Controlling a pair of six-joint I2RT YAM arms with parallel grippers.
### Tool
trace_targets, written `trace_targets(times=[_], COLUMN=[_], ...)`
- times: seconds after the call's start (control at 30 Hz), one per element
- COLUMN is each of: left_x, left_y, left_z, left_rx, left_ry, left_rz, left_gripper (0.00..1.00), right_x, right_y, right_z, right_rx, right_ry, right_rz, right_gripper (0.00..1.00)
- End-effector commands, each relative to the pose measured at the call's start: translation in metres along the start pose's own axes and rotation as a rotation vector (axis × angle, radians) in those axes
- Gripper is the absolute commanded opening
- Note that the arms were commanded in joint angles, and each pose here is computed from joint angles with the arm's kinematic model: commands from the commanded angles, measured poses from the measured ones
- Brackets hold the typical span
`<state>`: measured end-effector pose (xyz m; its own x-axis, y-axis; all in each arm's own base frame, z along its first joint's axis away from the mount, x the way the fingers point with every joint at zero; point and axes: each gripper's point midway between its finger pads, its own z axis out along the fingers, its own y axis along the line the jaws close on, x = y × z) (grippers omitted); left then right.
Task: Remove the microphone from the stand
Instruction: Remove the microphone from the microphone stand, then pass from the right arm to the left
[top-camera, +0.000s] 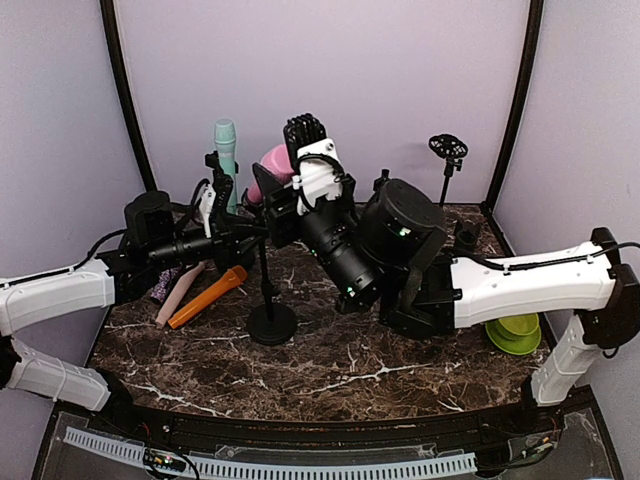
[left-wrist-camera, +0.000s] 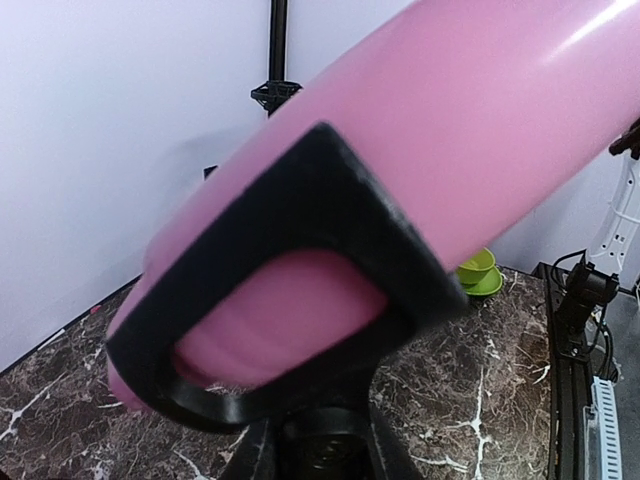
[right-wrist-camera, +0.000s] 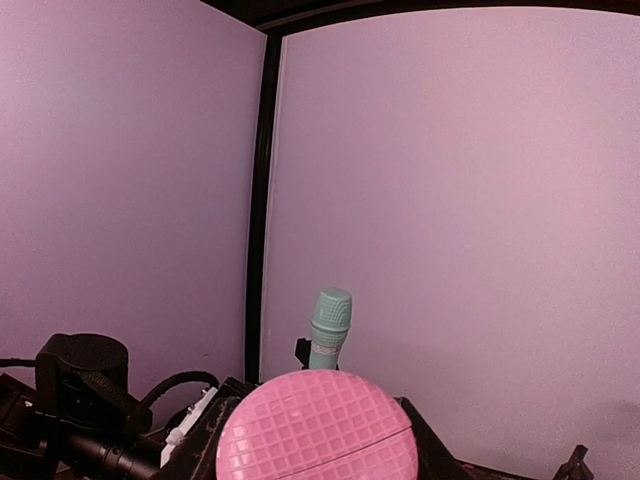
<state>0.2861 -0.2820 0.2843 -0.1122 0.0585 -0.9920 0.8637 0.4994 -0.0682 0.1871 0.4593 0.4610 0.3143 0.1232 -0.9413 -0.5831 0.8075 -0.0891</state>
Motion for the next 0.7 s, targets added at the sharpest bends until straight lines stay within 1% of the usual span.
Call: trace_targets(times=[0.0, 0.23, 0.37, 0.53, 0.67], left_x=[0.046, 0.046, 0.038, 0.014, -0.004], left_y=[0.041, 0.044, 0.041, 0.025, 0.02], left_z=[-0.009, -0.011, -0.01, 0.0, 0.012], left_rx=[-0.187, -0.195, -0.168, -0.045, 0.021], left_ry=[0.13, 0.126, 0.106, 0.056, 0.024], left_rz=[-0.117, -0.123, -0.099, -0.026, 0.025], left_gripper=[0.0, 0.0, 0.0, 0.0, 0.0], right_x=[-0.138, -0.148, -0.144, -0.119, -0.101], right_y=[-0.064, -0.077, -0.089, -0.1, -0.109], right_z=[-0.033, -0.042, -0.049, -0.06, -0.071], right_rx=[0.081, 0.092, 0.123, 0.14, 0.136], right_ry=[-0.322, -0.339, -0.317, -0.231, -0.174], right_rz=[0.279, 0.303, 0.309, 0.326, 0.376], right_gripper=[0.03, 0.02, 0.02, 0.02, 0.02])
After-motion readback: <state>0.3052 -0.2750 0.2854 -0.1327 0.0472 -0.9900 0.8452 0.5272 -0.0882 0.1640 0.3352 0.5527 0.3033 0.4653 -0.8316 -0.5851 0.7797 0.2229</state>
